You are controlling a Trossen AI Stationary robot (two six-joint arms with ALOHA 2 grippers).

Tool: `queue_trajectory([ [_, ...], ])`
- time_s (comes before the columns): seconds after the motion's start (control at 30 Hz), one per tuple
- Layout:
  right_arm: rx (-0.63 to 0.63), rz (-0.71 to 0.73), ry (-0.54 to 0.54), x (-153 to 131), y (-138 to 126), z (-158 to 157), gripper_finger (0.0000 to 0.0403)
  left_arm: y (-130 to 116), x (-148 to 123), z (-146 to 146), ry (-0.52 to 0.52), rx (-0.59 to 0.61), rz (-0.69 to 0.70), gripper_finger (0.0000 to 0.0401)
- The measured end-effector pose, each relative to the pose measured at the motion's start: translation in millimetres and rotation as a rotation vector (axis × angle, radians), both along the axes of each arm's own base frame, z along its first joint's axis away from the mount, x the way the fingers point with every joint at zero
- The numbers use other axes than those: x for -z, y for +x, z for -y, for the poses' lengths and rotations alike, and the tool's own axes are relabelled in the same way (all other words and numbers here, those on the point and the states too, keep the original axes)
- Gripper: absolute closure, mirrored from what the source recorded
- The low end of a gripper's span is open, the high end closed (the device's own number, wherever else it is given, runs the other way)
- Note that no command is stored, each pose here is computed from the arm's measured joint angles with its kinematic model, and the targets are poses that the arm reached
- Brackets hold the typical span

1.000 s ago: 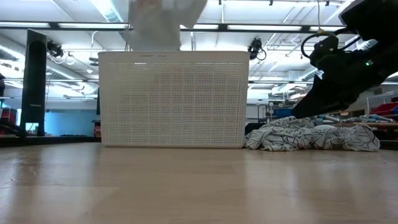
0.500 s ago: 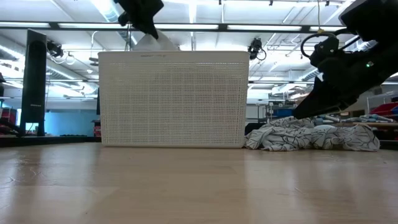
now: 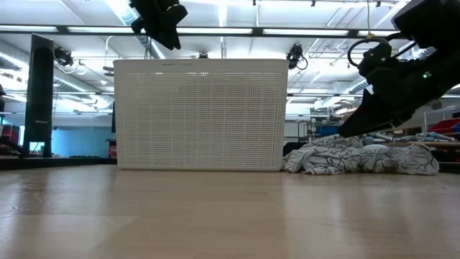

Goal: Sort clothes
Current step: Put the white underwear into the laundry bin, then put the white patterned shirt into the white laundry bin

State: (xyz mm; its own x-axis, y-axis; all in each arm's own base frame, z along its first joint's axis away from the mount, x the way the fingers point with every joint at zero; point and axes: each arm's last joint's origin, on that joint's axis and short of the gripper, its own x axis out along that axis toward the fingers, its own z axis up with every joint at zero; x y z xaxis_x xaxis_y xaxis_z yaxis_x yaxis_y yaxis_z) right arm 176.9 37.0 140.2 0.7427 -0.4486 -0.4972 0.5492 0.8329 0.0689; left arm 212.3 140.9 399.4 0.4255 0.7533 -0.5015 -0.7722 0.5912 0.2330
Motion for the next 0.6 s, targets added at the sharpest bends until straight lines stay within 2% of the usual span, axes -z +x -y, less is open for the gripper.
queue_trajectory([
  [0.13,0.0,-0.001,0.0,0.1,-0.1,0.0,0.0231,-4.3,-4.6,2.8,0.01,0.001,0.022,0.023],
  [0.27,0.0,-0.018,-0.006,1.3,-1.1,0.3,0.0231,-9.2,-9.4,10.7,-0.012,0.06,0.054,0.0229],
  [0.53,-0.007,-0.022,0.0,1.6,-1.2,0.1,0.0231,-30.7,-9.9,52.8,-0.271,0.304,0.076,0.0229],
  [0.6,-0.03,-0.025,0.022,1.8,-0.8,-0.7,0.0231,-33.9,-10.7,65.8,-0.283,0.361,0.074,0.0229],
])
